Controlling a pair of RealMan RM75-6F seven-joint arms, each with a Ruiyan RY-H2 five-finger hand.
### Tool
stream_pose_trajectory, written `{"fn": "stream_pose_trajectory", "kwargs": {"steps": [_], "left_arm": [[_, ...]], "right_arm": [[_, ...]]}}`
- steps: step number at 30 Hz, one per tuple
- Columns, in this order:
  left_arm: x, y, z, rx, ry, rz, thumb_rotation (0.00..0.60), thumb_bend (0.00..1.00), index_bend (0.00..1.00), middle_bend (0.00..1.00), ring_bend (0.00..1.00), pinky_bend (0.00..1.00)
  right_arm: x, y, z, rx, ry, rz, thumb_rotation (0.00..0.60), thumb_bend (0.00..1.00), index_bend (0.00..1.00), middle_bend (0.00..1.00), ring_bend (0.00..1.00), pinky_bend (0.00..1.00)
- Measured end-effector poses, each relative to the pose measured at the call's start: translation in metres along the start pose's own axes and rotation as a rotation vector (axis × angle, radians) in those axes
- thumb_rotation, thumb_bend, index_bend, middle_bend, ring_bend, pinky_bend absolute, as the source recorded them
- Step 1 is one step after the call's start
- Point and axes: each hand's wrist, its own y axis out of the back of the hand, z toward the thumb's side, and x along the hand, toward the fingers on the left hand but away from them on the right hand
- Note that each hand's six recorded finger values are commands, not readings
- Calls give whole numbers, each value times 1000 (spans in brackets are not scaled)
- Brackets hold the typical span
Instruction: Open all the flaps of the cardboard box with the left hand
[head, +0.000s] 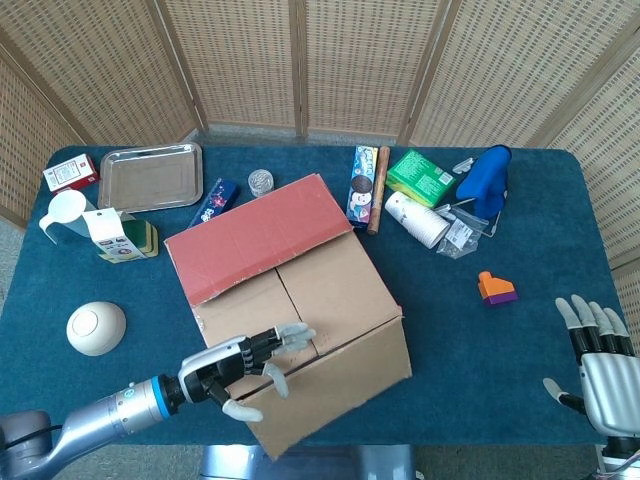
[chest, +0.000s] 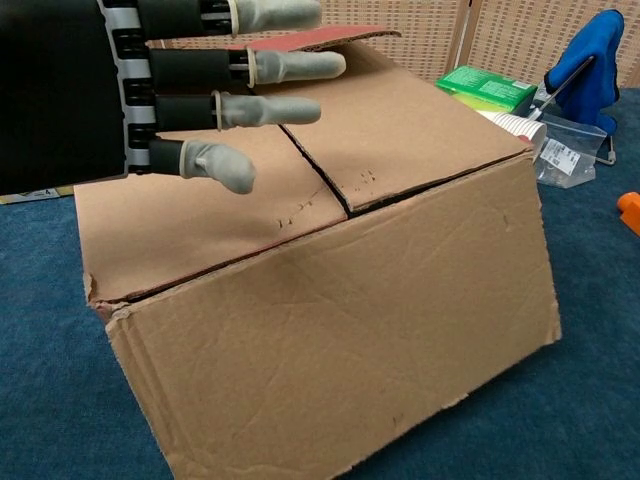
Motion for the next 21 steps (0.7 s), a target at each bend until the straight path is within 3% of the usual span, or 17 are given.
{"fn": "stream_pose_trajectory", "kwargs": {"steps": [9,16,21], "left_arm": [[-13,24,5,146,39,96,600,1,0,0,5,384],[-19,40,3,282,98,161,600,1,15,0,0,116],[-21,47,6,372,121,205,600,1,17,0,0,57]], "right_arm": [[1,-1,1,3,6,5,600,0,0,0,0,0],[1,-1,1,5,4,3,600,0,0,0,0,0],[0,-3,2,10,6,13,600,0,0,0,0,0]]}}
